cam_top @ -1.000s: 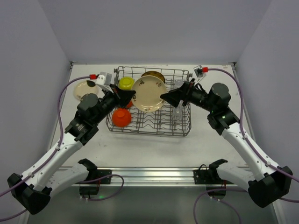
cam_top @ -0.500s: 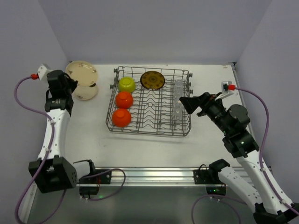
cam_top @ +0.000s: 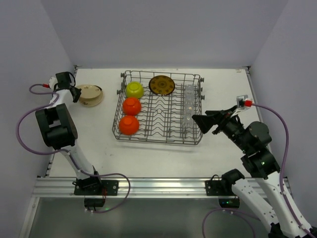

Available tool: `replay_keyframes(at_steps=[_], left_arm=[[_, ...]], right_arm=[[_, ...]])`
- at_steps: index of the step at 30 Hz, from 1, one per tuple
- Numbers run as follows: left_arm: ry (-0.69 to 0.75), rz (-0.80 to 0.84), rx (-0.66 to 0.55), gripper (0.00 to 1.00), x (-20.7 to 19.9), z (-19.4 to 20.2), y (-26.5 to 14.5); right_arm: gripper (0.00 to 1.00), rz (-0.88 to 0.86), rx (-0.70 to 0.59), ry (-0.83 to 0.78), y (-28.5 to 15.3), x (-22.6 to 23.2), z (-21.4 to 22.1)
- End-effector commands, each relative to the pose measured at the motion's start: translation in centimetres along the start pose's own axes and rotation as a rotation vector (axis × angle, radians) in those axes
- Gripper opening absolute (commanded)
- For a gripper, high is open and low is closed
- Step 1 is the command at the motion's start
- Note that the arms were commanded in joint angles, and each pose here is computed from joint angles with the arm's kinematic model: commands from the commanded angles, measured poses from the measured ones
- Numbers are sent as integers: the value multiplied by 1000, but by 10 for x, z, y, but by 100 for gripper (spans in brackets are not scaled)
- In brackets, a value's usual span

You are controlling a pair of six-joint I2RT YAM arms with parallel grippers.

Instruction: Unload the mixed dishes from the dish rack

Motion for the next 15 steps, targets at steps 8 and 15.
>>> replay_keyframes(at_steps=[8, 15], left_arm=[[19, 44, -37, 0, -14, -19, 11], [28, 44, -20, 27, -7, -9, 10]], right_arm=[[99, 24, 22, -55, 0, -12, 9], [99, 34, 48, -36, 9, -14, 12]])
Point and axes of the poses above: each gripper's point midway between its finger pads, its own y axis out along the fingers, its own x axis along the line the jaws close on, z = x × y, the point moved 1 cm from there along -y, back along the fingers, and after that the axes turned 4 degrees about y, right-handed, at the moved point
